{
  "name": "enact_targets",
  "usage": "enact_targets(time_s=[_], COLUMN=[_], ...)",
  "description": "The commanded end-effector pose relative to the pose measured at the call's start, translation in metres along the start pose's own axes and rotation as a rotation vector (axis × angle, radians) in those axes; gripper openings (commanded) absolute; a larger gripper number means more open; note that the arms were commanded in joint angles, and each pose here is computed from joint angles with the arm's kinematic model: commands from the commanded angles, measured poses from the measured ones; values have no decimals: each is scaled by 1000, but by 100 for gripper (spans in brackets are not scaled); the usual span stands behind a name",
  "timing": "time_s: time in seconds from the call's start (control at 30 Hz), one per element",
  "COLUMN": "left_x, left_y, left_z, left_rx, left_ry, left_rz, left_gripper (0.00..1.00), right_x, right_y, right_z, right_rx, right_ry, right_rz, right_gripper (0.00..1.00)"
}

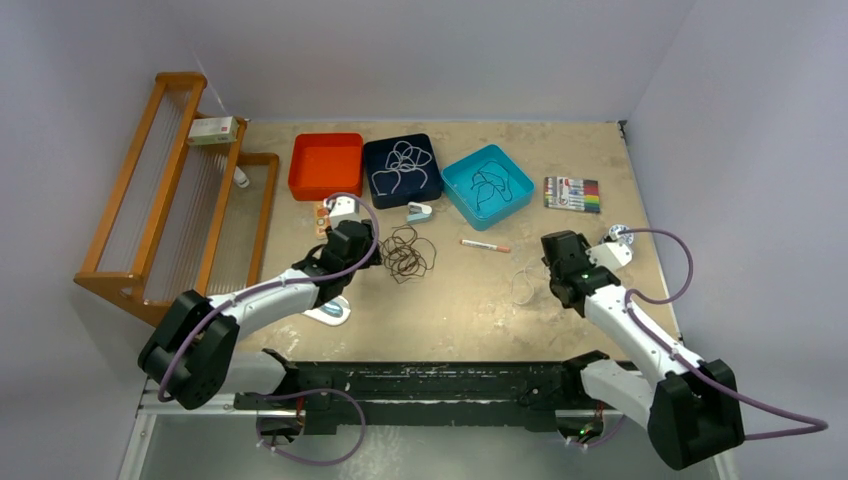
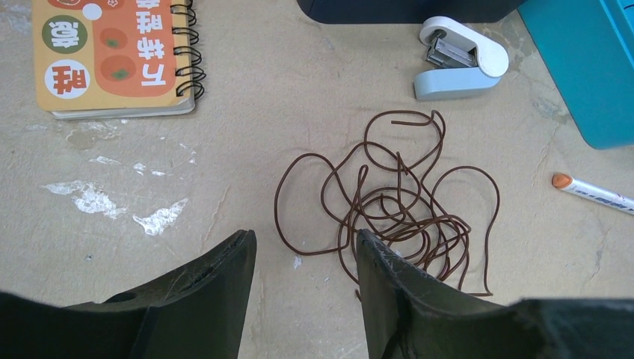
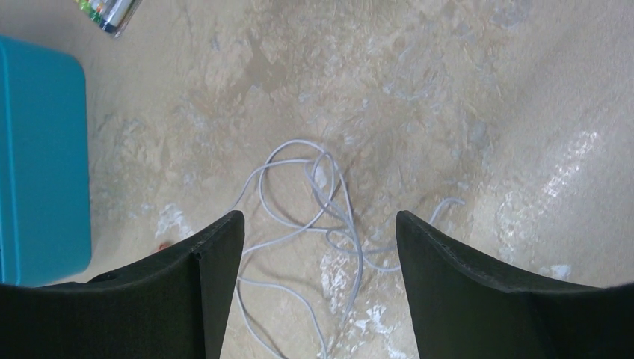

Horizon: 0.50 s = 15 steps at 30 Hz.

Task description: Untangle the cables

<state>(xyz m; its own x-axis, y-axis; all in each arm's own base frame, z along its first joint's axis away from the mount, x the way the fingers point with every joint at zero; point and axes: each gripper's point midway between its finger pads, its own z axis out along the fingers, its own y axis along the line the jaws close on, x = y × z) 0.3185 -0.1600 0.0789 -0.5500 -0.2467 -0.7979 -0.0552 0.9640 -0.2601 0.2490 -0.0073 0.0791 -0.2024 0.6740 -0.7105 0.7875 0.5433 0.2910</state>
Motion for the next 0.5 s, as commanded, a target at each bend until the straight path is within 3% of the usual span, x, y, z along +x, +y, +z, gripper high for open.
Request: enact_targets(time_s=[0.0,0.2,0.47], left_x=[-27,-27,-28], left_y=[-13,-13,-13], left_z=[2,2,2], left_rx=[19,18,16], left_ry=[-66,-65,-68], left_rz=[-16,-15,-16], left_gripper=[51,51,51], right_x=[-17,1,2], right_y=[12,17,16], right_z=[8,18,26], right_rx=[-15,-53,-29], right_ry=[-26,70,97], right_rz=[-7,17,16], right_gripper=[76,76,73])
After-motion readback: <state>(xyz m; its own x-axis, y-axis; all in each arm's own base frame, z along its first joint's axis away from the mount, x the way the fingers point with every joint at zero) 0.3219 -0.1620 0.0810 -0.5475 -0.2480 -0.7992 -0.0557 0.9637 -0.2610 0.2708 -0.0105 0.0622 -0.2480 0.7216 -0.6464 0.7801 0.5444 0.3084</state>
